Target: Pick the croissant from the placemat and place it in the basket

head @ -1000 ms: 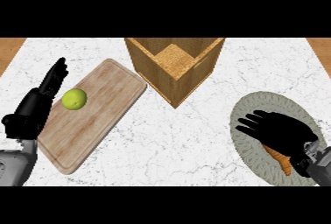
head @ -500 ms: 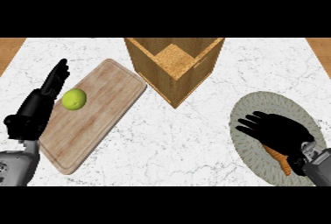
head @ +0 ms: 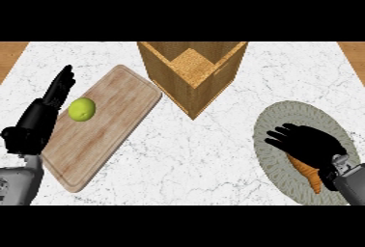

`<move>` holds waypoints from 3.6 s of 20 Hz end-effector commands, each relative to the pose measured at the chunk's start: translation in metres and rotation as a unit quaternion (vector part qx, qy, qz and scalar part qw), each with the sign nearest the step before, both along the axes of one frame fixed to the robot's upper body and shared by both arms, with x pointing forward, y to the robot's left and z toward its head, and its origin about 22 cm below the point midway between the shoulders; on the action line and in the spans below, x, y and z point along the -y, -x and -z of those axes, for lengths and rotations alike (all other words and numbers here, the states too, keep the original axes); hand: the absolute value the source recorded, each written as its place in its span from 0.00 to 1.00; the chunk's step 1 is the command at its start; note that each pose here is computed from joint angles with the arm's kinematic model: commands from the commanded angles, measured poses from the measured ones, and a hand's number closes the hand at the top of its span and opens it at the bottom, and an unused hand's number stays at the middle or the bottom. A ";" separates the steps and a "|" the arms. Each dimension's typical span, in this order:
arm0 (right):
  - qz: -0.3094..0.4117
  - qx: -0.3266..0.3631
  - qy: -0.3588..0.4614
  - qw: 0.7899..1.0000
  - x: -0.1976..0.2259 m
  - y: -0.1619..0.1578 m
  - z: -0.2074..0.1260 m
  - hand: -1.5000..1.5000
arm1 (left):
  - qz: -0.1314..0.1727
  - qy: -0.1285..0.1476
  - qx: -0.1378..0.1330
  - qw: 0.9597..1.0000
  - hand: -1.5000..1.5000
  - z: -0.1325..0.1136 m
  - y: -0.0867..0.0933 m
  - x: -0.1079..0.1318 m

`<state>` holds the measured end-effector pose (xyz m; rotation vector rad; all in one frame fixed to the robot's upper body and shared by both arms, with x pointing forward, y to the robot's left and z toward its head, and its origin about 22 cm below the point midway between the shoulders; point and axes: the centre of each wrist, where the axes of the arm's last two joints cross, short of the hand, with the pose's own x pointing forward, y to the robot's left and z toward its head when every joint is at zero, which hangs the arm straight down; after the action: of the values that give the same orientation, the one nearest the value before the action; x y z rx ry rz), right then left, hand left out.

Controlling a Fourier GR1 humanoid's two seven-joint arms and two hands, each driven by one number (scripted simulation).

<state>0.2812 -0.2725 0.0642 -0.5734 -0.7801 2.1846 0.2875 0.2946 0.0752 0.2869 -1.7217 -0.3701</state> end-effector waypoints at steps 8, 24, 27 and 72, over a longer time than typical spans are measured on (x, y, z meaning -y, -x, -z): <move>0.007 0.000 0.019 1.000 0.005 -0.010 0.015 0.00 | -0.003 -0.003 0.001 1.000 0.50 -0.006 0.002 0.010; -0.054 0.043 -0.036 0.997 -0.003 -0.007 0.057 1.00 | 0.003 -0.006 -0.001 1.000 0.50 -0.007 0.016 0.000; 0.231 0.100 -0.054 0.966 0.036 -0.015 0.046 1.00 | -0.019 -0.004 -0.006 1.000 0.50 0.006 0.012 -0.010; 0.496 0.351 -0.455 0.650 -0.226 -0.110 -0.305 1.00 | 0.015 0.003 -0.001 1.000 0.50 0.005 -0.013 0.018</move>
<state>0.3764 -0.0669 0.3643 -1.0035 -1.4467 0.3350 0.2970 0.2858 0.0706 0.2718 -1.7314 -0.3938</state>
